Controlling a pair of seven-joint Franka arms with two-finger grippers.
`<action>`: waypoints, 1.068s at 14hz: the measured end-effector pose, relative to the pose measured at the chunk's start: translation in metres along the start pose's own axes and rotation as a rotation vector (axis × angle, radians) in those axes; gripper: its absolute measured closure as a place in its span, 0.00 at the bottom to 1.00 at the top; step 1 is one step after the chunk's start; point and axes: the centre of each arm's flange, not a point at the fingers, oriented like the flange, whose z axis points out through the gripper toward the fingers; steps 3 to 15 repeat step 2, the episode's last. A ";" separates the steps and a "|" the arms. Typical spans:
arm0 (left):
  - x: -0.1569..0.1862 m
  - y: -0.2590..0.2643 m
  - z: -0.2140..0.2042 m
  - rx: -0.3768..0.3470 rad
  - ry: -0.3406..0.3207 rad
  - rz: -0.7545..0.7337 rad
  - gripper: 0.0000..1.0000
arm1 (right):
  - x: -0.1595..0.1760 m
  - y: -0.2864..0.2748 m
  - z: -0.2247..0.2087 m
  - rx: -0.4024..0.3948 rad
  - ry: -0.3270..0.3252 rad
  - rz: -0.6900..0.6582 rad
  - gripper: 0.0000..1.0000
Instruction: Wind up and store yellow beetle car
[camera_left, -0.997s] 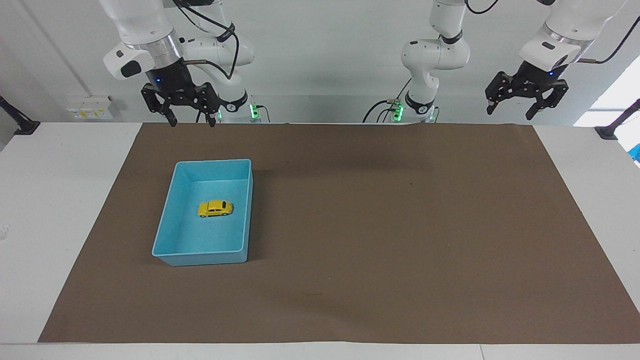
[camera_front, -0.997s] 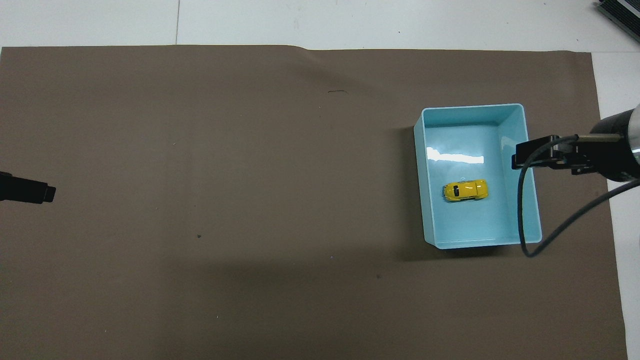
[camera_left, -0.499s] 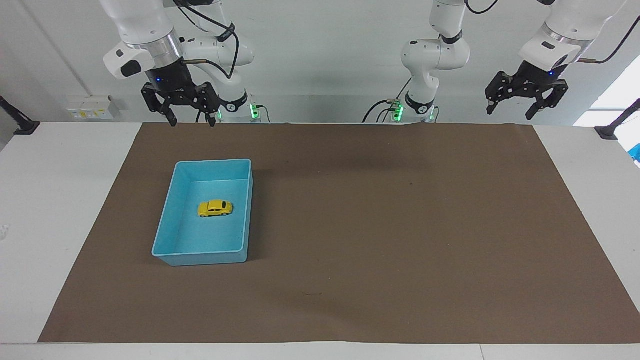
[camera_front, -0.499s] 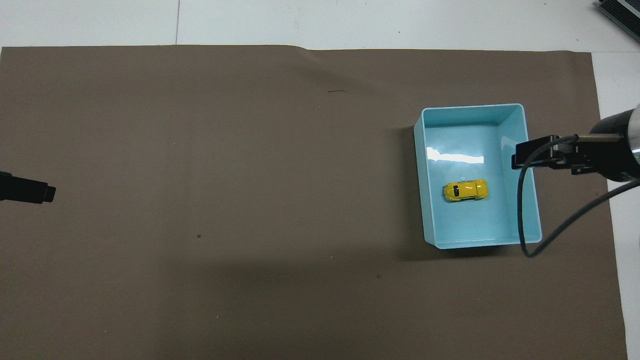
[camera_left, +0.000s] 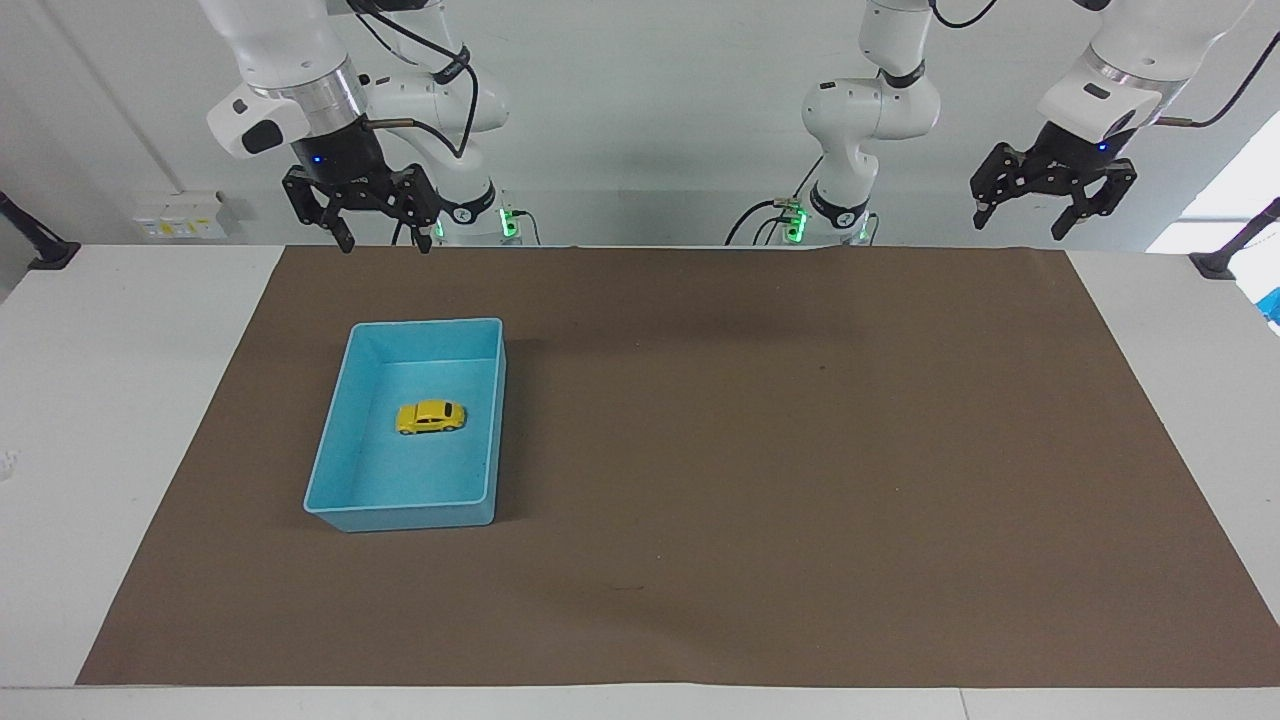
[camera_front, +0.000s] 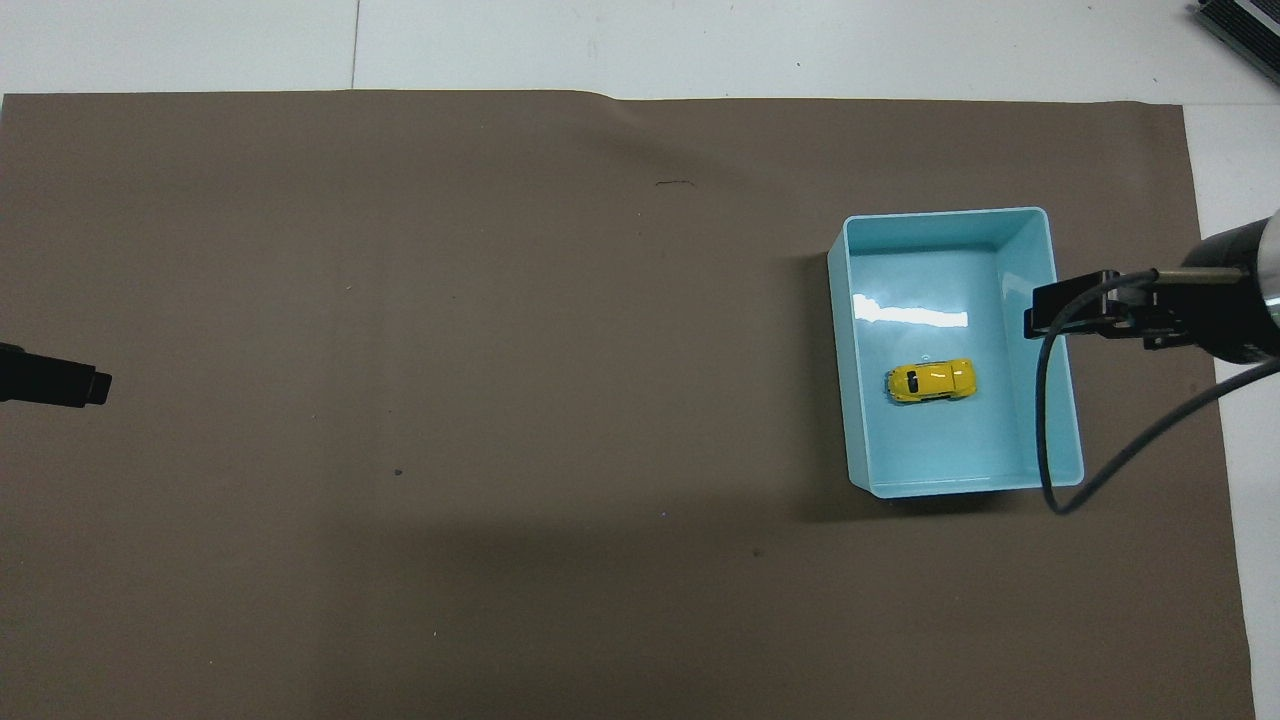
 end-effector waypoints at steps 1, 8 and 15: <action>0.000 0.000 0.000 0.000 0.000 0.000 0.00 | 0.000 0.000 0.000 0.000 -0.001 0.000 0.00; 0.000 0.000 0.000 0.000 0.000 0.000 0.00 | 0.000 0.000 0.000 0.000 -0.001 0.001 0.00; 0.000 0.000 0.000 0.000 0.000 0.000 0.00 | 0.000 0.000 0.000 0.000 -0.001 0.001 0.00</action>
